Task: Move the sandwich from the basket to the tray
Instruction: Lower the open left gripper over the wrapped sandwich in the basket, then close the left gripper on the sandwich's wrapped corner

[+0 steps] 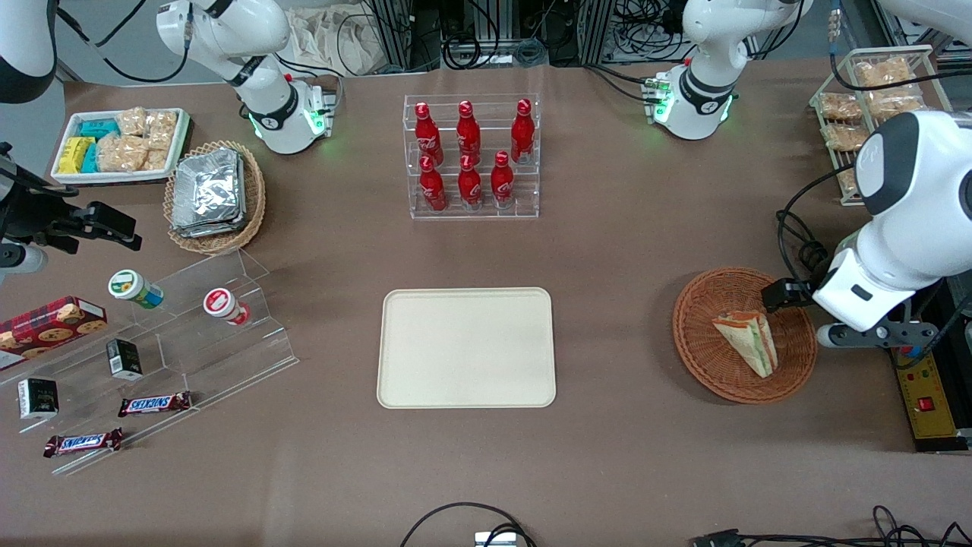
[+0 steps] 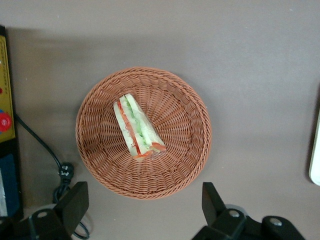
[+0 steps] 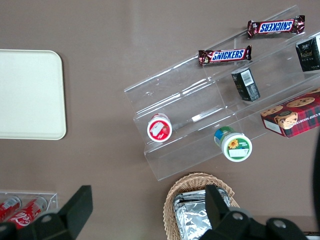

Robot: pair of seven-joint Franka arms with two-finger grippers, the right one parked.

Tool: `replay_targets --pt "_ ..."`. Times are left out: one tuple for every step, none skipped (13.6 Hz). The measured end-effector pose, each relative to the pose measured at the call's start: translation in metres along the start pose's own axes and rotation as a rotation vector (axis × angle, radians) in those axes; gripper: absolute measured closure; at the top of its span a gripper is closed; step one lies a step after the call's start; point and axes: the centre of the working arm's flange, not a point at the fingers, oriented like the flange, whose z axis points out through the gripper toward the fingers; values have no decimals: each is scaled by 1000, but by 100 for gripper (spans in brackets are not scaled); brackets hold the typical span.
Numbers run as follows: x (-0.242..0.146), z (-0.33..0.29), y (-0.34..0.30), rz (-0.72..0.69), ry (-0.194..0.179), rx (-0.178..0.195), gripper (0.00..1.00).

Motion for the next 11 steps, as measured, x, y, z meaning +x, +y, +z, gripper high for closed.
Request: replay_targets --pt "2 7 0 -84 -5 -2 0" --pt "5 15 2 -181 -4 -6 0" --pt "7 28 4 -270 7 -15 0" --pt "9 49 6 -348 32 -33 0" --pt "9 74 6 -422 60 -55 0" --pt "6 103 3 -496 81 -74 0" --pt "1 129 -2 -556 84 -85 0" --pt "-5 149 -5 -603 74 -88 0" --pt "-9 163 -6 -642 59 -87 0" --pt "-11 171 -7 -667 45 -84 0" --pt "-11 176 -10 -684 36 -80 0"
